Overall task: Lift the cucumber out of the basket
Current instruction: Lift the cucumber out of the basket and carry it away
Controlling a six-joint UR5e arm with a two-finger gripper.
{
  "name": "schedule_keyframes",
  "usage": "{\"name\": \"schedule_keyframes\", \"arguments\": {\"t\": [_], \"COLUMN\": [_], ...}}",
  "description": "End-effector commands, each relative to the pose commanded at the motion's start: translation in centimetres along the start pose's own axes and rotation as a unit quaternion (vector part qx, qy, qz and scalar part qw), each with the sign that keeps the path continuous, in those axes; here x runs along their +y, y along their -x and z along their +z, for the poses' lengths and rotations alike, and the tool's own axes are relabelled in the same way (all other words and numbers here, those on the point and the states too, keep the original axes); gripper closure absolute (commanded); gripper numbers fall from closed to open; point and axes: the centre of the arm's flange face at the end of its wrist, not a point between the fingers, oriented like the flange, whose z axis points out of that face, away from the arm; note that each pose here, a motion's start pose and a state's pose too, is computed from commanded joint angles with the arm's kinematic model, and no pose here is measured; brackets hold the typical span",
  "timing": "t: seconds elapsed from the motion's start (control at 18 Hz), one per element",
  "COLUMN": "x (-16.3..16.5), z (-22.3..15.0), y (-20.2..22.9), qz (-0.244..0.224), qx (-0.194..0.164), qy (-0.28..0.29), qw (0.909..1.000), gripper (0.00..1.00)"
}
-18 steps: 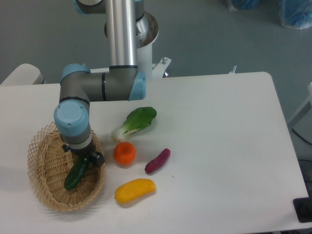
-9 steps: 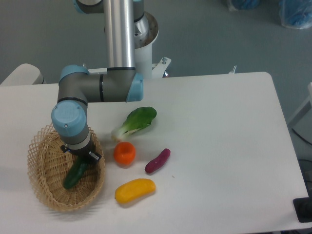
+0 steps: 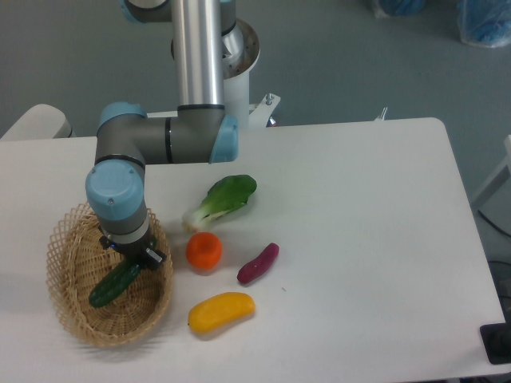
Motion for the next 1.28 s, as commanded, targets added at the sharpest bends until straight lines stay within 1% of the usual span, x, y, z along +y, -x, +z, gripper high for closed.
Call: {"name": "schedule_keyframes", "arguments": {"t": [0.11, 0.28, 0.56, 0.72, 0.89, 1.17, 1.28], "x": [-0.7, -0.7, 0.5, 1.1, 2.9, 7.2, 8.2], "z": [-1.4, -2.7, -4.9, -6.1, -7.5, -7.6, -7.9], "y": [0.6, 2.3, 7.1, 10.3, 14.1, 21.3, 23.6], "qz": [-0.003, -0.014, -0.039, -0.038, -0.033, -0.008, 0.002], "qx": [0.006, -0.001, -0.015, -0.027, -0.038, -0.047, -0.054], "qy": [-0.007, -0.016, -0.032, -0.042, -0.050, -0.047, -0.045], "qw": [1.0000, 0.9998, 0.9986, 0.9980, 0.9975, 0.9977, 0.9975], "gripper": [0.95, 0.95, 0.95, 0.95, 0.95, 0.95, 0.95]}}
